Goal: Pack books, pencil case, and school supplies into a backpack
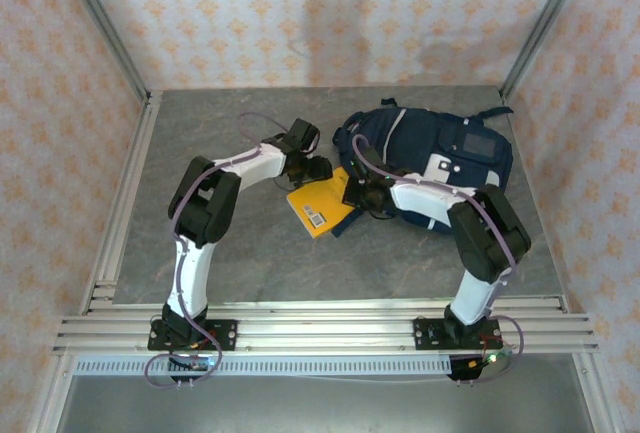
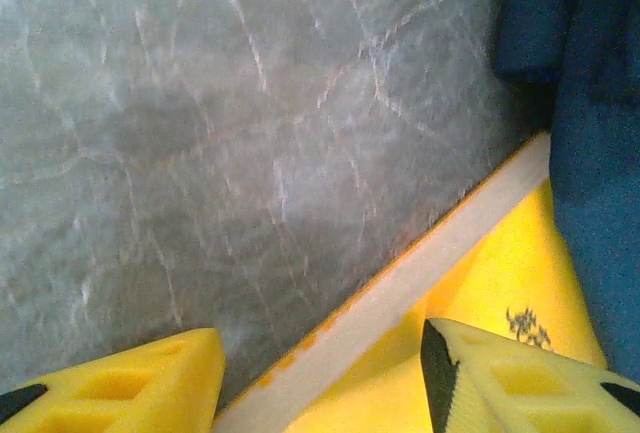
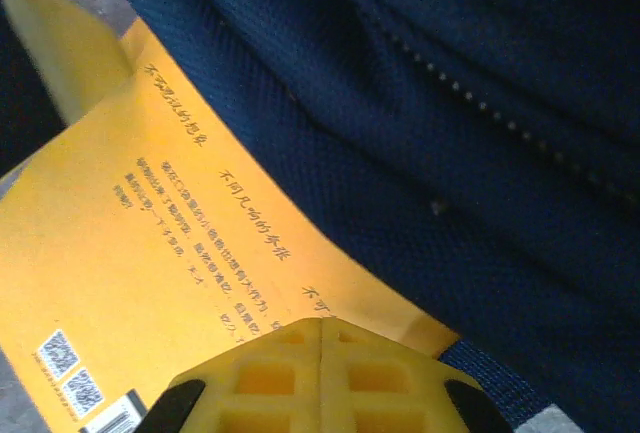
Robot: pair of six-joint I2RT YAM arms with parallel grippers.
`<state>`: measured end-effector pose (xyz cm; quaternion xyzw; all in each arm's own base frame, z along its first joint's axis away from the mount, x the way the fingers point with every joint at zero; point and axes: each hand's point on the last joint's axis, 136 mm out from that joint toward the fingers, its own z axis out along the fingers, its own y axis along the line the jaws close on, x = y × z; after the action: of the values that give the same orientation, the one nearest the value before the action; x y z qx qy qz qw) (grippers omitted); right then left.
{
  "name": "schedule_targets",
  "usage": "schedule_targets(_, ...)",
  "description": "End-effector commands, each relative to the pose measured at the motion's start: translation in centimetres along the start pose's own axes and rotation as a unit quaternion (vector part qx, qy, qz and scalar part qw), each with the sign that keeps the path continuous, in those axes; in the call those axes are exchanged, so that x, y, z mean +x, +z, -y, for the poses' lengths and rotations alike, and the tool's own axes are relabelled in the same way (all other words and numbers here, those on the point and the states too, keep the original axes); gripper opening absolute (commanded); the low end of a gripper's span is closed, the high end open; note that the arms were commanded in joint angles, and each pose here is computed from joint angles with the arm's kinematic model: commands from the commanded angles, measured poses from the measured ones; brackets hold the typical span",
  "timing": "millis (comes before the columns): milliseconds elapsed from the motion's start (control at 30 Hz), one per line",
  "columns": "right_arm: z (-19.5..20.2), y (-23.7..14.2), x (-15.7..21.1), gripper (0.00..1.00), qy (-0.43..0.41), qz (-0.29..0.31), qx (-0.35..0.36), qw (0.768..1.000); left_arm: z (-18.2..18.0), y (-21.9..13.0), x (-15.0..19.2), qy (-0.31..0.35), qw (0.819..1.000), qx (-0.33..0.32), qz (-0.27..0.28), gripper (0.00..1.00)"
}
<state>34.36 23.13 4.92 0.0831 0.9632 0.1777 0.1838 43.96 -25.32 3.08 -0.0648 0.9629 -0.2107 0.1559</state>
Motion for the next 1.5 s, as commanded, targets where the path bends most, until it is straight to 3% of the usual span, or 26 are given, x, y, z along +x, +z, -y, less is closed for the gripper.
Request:
schedule_targets(0,1.6,-0.1,0.0,0.11,-0.024,-0.007,0.056,0.998,-0.2,-0.3,6.0,-0.022,0.997,0.004,-0.079,0.56)
schedule_targets(400,6.2,-0.5,1.9,0.31,-0.073,-0.033,0.155,0.985,1.6,-3.4,12.3,-0.025,0.996,0.042,-0.080,0.56)
schedule_targets(533,7.7,-0.9,3.4,0.32,-0.069,-0.046,0.166,0.983,2.5,-4.1,13.8,-0.028,0.995,0.060,-0.080,0.56)
schedule_targets(800,9.5,-3.0,4.6,0.36,-0.069,-0.035,0.177,0.981,0.5,-5.7,12.5,0.019,0.999,-0.008,-0.041,0.57)
schedule_targets(1233,10.7,-4.0,7.3,0.38,-0.051,-0.056,0.167,0.983,2.9,-4.1,10.8,0.034,0.998,0.010,-0.046,0.57)
schedule_targets(1467,9.2,-2.7,9.4,0.41,-0.037,-0.102,0.105,0.989,2.9,-2.6,12.1,0.034,0.997,0.015,-0.068,0.57)
